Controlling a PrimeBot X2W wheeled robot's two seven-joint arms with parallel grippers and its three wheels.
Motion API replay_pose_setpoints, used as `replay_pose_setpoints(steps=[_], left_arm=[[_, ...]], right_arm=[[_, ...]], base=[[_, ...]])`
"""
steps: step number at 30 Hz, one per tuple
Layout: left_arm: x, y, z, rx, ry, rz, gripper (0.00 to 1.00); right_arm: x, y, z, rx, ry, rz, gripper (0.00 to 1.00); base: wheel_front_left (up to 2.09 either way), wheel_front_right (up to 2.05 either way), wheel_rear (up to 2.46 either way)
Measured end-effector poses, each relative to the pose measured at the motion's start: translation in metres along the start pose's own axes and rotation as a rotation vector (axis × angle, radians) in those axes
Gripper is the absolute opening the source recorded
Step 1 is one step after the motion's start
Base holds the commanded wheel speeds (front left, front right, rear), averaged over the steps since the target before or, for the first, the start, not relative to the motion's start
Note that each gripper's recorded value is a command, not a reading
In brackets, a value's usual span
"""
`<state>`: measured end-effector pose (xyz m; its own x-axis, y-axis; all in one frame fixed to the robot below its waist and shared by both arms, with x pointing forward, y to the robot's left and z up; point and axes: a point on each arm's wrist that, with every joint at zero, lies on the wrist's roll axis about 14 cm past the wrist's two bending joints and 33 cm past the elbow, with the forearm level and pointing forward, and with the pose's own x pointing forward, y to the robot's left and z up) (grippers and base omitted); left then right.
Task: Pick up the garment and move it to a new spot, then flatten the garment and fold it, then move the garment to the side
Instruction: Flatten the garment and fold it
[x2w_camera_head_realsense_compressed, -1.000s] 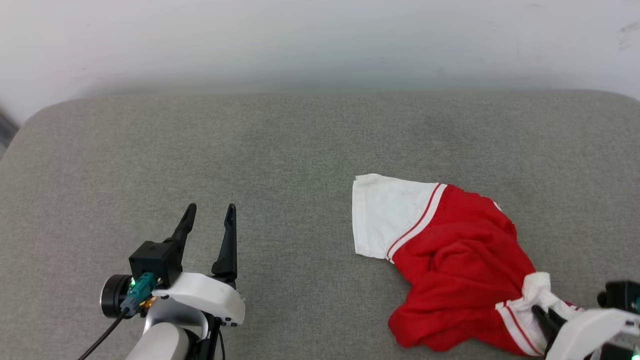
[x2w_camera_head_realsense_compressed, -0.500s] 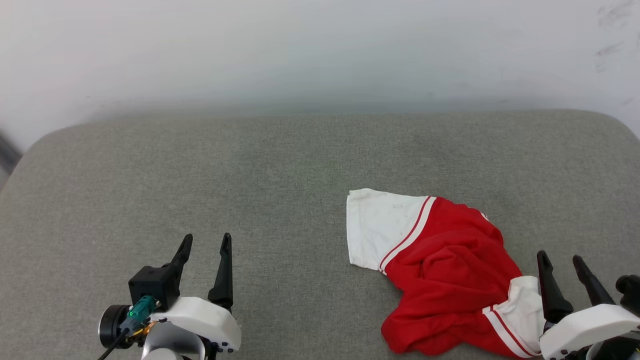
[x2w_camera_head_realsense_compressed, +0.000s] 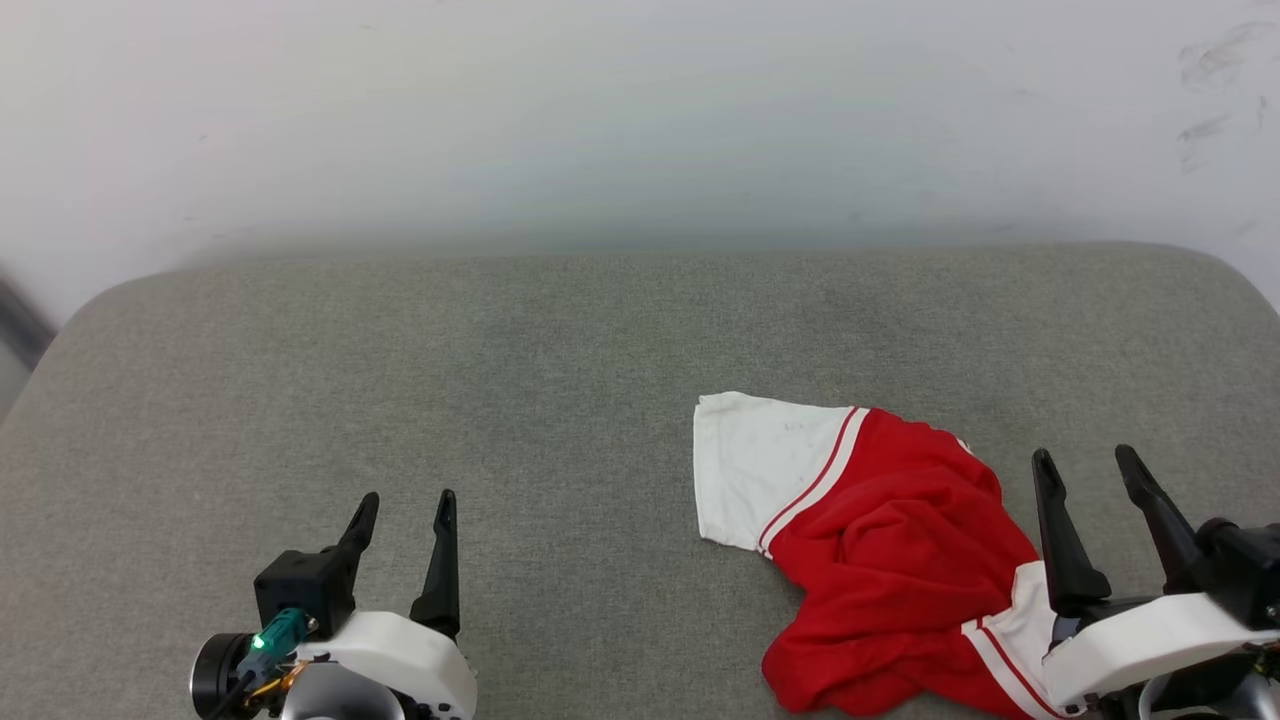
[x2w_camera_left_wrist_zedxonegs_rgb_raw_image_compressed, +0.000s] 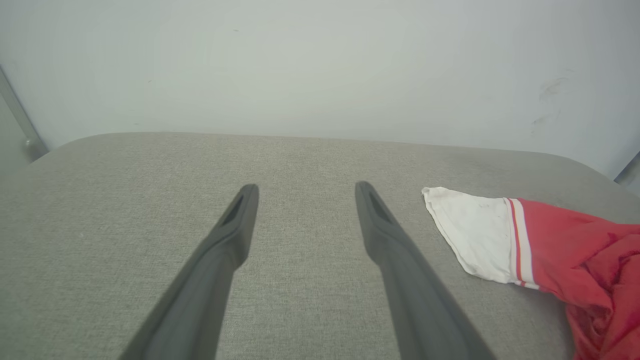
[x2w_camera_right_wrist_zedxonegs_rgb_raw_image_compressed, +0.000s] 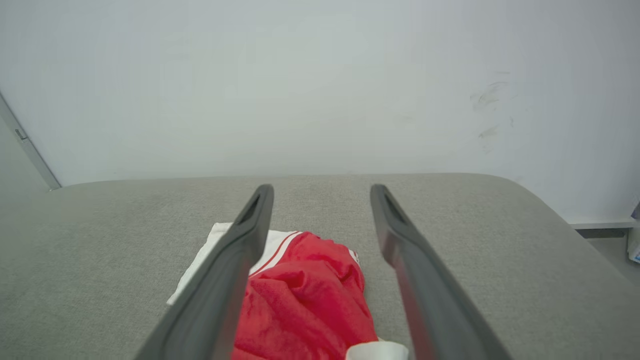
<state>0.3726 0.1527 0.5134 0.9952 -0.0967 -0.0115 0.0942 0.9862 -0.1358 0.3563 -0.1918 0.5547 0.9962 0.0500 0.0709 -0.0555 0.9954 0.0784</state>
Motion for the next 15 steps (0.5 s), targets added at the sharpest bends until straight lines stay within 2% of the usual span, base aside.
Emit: replay_pose_setpoints(steps=[10, 12, 15], left_arm=[[0.019, -0.017, 0.005, 0.018, -0.004, -0.059, 1.0], [0.024, -0.019, 0.006, 0.019, -0.007, -0.067, 1.0], [0.031, -0.022, 0.003, 0.015, -0.003, -0.075, 1.0]], right_arm=[[0.0, 0.005, 0.003, -0.015, 0.02, 0.007, 1.0], [0.0, 0.0, -0.006, -0.01, 0.064, -0.01, 1.0], [-0.006, -0.016, -0.036, 0.029, 0.207, -0.059, 1.0]], base=[[0.0, 0.0, 0.0], [0.0, 0.0, 0.0], [0.0, 0.0, 0.0]])
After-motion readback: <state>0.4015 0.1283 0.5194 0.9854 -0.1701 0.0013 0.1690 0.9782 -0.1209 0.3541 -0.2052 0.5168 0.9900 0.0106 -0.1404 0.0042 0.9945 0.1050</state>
